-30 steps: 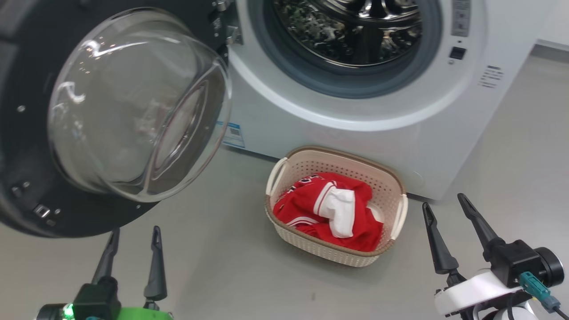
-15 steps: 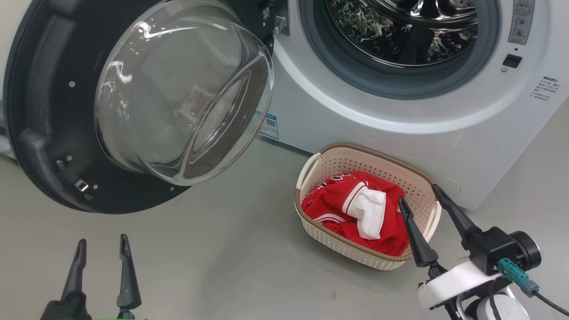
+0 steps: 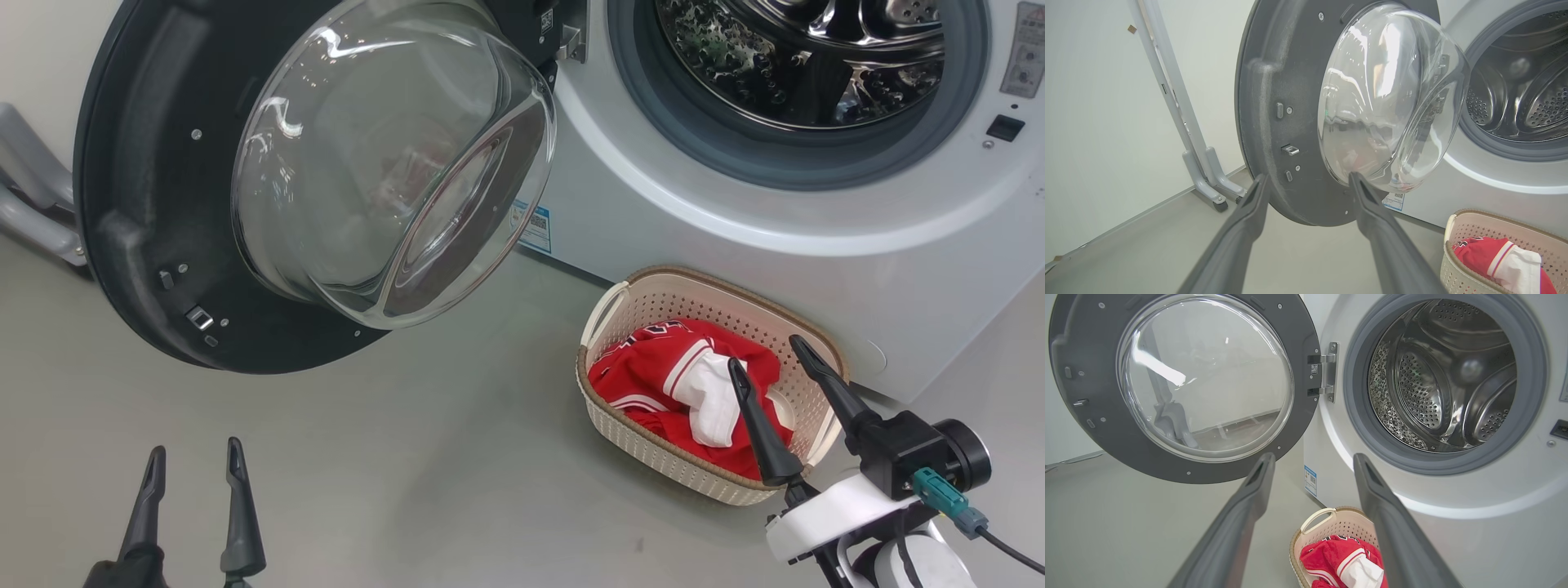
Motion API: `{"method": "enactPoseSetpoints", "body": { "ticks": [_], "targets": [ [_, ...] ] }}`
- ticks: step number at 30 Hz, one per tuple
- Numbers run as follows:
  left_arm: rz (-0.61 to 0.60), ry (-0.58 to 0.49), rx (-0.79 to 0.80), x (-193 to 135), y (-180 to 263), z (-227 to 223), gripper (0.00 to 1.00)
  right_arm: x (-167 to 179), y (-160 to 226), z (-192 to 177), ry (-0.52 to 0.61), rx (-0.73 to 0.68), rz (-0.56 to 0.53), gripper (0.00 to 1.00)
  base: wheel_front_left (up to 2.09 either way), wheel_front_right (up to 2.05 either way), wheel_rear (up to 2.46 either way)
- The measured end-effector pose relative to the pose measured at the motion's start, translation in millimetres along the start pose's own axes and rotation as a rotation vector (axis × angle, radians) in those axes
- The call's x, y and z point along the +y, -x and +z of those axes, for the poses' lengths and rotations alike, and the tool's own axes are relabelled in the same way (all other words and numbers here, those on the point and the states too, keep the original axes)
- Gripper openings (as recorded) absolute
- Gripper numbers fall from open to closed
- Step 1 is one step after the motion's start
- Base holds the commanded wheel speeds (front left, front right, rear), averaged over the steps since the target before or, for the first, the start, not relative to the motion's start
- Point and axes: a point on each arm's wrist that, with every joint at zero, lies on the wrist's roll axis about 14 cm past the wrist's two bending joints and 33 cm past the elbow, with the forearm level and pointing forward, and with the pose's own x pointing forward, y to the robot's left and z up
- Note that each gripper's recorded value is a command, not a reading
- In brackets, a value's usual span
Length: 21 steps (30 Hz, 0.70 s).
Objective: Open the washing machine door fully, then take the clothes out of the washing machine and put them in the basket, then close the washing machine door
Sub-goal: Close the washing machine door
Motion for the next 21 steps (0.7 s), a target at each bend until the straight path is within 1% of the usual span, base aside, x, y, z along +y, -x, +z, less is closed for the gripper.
{"method": "enactPoseSetpoints", "body": {
  "ticks": [8, 9, 10, 12, 21],
  "targets": [
    [-0.005, 0.01, 0.001, -2.3, -0.6, -0.1, 1.0, -5.2, 0.9, -0.6, 0.003, 0.002, -0.012, 1.0, -0.04, -0.04, -0.04],
    [-0.005, 0.01, 0.0, -2.4, -0.6, 0.1, 0.94, -5.5, 1.0, -0.7, 0.003, 0.002, -0.013, 1.0, 0.0, 0.0, 0.0],
    [-0.005, 0.01, -0.006, -2.6, -0.7, 0.9, 0.48, -5.9, 1.0, -0.9, 0.003, 0.003, -0.014, 1.0, 0.0, 0.0, 0.0],
    [-0.004, 0.015, -0.005, -2.5, -0.8, 0.8, 0.0, -6.4, 1.1, -1.1, 0.003, 0.004, -0.015, 1.0, 0.0, 0.0, 0.0],
    [-0.001, 0.037, -0.003, -2.8, -1.3, 0.8, 0.0, -8.2, 1.2, -2.7, 0.0, 0.007, -0.017, 1.0, 0.0, 0.0, 0.0]
  ]
}}
